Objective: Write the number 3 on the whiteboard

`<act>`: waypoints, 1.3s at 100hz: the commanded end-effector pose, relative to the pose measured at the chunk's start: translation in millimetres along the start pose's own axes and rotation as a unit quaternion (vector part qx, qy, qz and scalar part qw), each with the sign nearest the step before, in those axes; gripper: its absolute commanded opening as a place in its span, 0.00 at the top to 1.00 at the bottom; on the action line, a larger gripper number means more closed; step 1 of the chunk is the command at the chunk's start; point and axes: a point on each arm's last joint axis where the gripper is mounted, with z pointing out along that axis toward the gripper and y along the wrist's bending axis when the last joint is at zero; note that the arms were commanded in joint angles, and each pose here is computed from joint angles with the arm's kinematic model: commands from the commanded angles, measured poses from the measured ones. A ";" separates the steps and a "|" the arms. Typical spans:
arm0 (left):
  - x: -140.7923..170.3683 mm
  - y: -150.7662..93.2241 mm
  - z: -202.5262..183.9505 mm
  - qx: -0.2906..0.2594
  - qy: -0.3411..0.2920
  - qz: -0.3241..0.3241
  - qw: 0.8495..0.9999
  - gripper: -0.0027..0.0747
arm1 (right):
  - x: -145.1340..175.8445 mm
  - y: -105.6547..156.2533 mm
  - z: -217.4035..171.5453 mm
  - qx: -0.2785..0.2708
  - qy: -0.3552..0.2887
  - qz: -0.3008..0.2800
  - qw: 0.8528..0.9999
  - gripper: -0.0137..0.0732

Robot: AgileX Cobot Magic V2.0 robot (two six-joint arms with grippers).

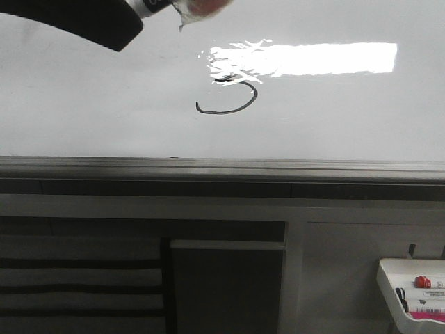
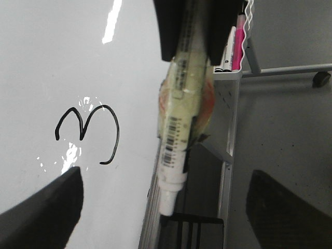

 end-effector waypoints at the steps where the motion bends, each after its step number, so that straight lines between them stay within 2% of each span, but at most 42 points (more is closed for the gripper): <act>1: -13.8 7.3 -9.4 -0.034 -0.039 -0.008 0.999 0.15 | -10.9 -8.6 -13.0 0.048 -0.042 -0.001 0.998 0.87; 64: -16.2 7.0 -8.1 -0.030 -0.055 -0.032 0.998 0.17 | -15.7 -9.5 -13.4 0.056 -0.065 0.004 0.996 0.87; 71: -15.8 7.6 -6.8 -0.031 -0.054 -0.032 0.998 0.24 | -15.2 -8.2 -13.2 0.049 -0.063 0.005 0.997 0.87; 83: -15.1 9.0 -3.2 -0.033 -0.052 -0.034 0.998 0.48 | -15.4 -8.5 -13.3 0.050 -0.064 0.005 0.997 0.87; 98: -15.1 9.2 -3.2 -0.034 -0.052 -0.034 0.997 0.70 | -15.3 -8.3 -13.3 0.049 -0.063 0.005 0.997 0.87; 121: -15.1 9.2 -3.2 -0.034 -0.052 -0.034 0.997 0.90 | -15.3 -8.3 -13.3 0.049 -0.063 0.005 0.997 0.86; 130: -15.1 9.2 -3.2 -0.034 -0.052 -0.034 0.997 0.95 | -15.3 -8.3 -13.3 0.049 -0.063 0.005 0.997 0.83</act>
